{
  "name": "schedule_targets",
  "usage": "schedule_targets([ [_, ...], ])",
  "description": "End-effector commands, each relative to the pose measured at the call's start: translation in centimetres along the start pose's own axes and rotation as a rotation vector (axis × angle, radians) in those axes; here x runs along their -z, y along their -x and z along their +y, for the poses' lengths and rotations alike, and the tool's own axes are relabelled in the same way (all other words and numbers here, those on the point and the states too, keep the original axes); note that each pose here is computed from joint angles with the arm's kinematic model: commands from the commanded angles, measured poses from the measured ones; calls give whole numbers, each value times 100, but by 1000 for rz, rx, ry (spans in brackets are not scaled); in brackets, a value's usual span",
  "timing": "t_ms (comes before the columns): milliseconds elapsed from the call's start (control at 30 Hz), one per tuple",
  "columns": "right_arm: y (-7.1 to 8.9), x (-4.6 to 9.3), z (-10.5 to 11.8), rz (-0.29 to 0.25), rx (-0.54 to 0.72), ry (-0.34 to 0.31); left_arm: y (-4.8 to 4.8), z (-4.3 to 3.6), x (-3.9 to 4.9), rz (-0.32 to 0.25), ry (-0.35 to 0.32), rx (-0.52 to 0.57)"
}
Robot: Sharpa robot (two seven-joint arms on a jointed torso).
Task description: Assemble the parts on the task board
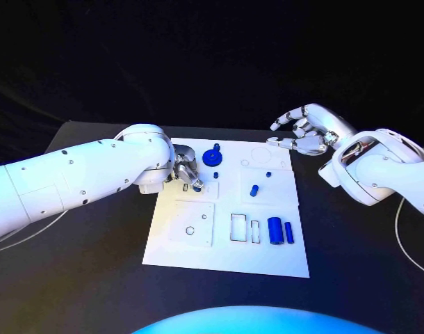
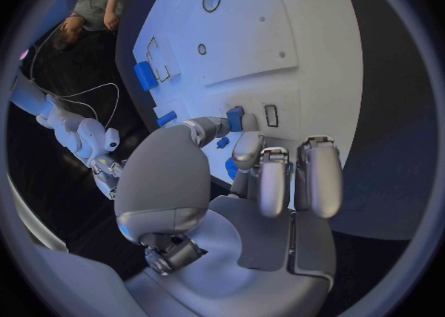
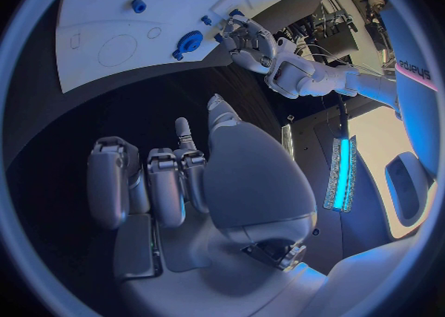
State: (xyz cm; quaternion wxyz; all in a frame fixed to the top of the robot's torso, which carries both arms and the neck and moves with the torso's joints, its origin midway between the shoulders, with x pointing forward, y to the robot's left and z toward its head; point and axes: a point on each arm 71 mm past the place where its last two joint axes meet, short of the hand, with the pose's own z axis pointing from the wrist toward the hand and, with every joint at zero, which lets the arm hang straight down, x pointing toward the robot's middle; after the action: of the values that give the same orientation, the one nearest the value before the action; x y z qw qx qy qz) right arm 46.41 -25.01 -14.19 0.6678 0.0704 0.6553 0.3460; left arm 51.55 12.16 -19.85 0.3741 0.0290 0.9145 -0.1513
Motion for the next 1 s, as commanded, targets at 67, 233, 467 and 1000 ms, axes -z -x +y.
schedule_targets([
  [67, -5, 3, 8, 1, 2, 7, -63, -25, -29, 42, 1, -20],
  [233, -4, 3, 8, 1, 2, 8, -74, -23, -50, 45, 5, -20],
  [467, -4, 2, 7, 0, 2, 8, -81, -21, -70, 46, 8, -18],
  [1000, 4, 3, 0, -6, 2, 8, -81, 16, -81, 47, 16, -17],
])
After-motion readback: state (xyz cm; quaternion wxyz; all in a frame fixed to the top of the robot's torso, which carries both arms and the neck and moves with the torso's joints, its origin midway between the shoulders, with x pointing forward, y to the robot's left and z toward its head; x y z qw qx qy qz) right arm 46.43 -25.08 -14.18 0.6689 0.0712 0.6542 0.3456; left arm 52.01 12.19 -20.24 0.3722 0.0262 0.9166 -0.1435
